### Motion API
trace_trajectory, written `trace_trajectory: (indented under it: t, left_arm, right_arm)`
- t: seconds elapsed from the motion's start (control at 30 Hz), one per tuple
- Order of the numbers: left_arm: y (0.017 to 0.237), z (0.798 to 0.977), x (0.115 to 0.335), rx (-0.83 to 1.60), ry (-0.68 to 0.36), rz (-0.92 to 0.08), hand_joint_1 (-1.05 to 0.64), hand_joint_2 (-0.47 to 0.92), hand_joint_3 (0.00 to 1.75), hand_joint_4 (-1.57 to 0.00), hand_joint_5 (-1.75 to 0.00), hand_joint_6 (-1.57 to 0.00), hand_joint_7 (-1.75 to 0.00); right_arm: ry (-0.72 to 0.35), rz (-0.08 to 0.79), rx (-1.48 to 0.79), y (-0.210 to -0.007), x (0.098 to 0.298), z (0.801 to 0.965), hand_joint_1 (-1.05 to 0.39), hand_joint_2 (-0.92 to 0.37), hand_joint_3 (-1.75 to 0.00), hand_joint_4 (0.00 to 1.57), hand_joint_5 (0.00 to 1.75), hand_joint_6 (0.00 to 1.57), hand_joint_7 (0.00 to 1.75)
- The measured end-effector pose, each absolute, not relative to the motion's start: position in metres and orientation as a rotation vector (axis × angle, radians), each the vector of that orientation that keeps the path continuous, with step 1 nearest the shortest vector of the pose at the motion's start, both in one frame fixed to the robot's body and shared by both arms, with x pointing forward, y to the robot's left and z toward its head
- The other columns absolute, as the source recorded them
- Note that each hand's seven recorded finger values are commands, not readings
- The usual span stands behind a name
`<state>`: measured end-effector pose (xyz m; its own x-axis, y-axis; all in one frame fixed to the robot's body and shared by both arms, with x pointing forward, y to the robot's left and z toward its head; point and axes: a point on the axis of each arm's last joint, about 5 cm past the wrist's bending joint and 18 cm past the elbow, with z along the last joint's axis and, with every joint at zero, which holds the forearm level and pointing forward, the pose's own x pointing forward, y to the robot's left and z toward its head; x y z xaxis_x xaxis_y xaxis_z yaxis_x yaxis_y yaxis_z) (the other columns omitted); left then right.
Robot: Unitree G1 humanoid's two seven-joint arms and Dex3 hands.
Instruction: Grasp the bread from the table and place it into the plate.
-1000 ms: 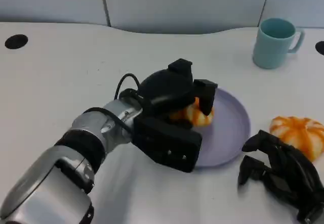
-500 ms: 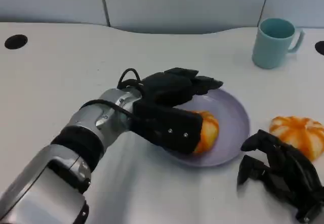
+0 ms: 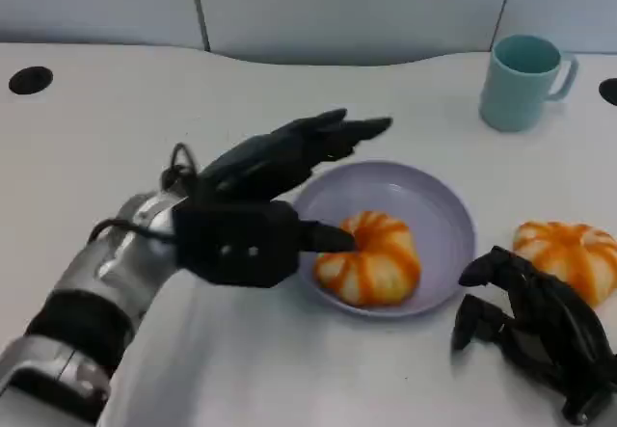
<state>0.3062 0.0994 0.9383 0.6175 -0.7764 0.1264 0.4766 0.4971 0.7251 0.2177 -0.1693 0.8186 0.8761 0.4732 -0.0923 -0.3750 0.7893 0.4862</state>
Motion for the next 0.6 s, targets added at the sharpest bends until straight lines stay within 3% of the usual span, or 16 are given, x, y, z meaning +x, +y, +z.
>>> trace_trajectory:
  t: [0.07, 0.17, 0.23, 0.3, 0.33, 0.43, 0.47, 0.5, 0.53, 0.6]
  left_arm:
    - [0.109, 0.932, 0.299, 0.565, -0.523, -0.731, -0.93, 0.92, 0.47, -0.12, -0.54, -0.26, -0.11]
    - [0.115, 0.927, 0.293, 0.435, -0.562, -0.658, -0.92, 0.92, 0.46, -0.06, -0.71, -0.28, -0.11]
    - [0.118, 0.926, 0.289, 0.370, -0.575, -0.623, -0.85, 0.92, 0.45, -0.32, -0.88, -0.51, -0.23]
    - [0.121, 0.922, 0.277, 0.196, -0.617, -0.532, -0.83, 0.92, 0.45, -0.38, -0.92, -0.57, -0.25]
    - [0.122, 0.918, 0.270, 0.120, -0.628, -0.492, -0.80, 0.92, 0.39, -0.49, -0.99, -0.67, -0.31]
    - [0.132, 0.907, 0.253, -0.061, -0.588, -0.401, -0.79, 0.92, 0.34, -0.56, -1.03, -0.73, -0.35]
    - [0.135, 0.904, 0.249, -0.100, -0.573, -0.383, -0.74, 0.92, 0.32, -0.54, -1.26, -0.72, -0.58]
    - [0.139, 0.903, 0.245, -0.143, -0.562, -0.363, -0.72, 0.92, 0.31, -0.53, -1.35, -0.69, -0.72]
    - [0.141, 0.902, 0.241, -0.193, -0.549, -0.336, -0.68, 0.92, 0.32, -0.49, -1.57, -0.62, -1.01]
    - [0.147, 0.899, 0.228, -0.304, -0.512, -0.282, -0.66, 0.92, 0.33, -0.47, -1.70, -0.56, -1.22]
  right_arm:
    - [0.212, 0.463, 0.471, -0.169, 0.218, 0.818, -0.52, -0.92, -0.30, 0.67, 1.71, 0.58, 1.33]
    - [0.208, 0.465, 0.457, -0.169, 0.219, 0.819, -0.52, -0.92, -0.30, 0.67, 1.72, 0.58, 1.33]
    - [0.209, 0.469, 0.457, -0.168, 0.220, 0.819, -0.52, -0.92, -0.29, 0.68, 1.72, 0.58, 1.34]
    - [0.214, 0.471, 0.465, -0.167, 0.220, 0.819, -0.52, -0.92, -0.29, 0.68, 1.72, 0.58, 1.34]
    - [0.215, 0.471, 0.468, -0.168, 0.220, 0.819, -0.52, -0.92, -0.30, 0.68, 1.72, 0.58, 1.35]
    - [0.214, 0.472, 0.468, -0.168, 0.220, 0.819, -0.52, -0.92, -0.30, 0.69, 1.72, 0.58, 1.35]
    - [0.215, 0.472, 0.467, -0.168, 0.220, 0.819, -0.52, -0.92, -0.31, 0.69, 1.73, 0.58, 1.36]
    - [0.216, 0.472, 0.467, -0.168, 0.220, 0.819, -0.52, -0.92, -0.31, 0.70, 1.73, 0.58, 1.37]
    - [0.215, 0.473, 0.467, -0.168, 0.220, 0.818, -0.53, -0.92, -0.32, 0.69, 1.73, 0.56, 1.39]
    - [0.208, 0.481, 0.468, -0.168, 0.220, 0.817, -0.53, -0.92, -0.31, 0.68, 1.74, 0.55, 1.40]
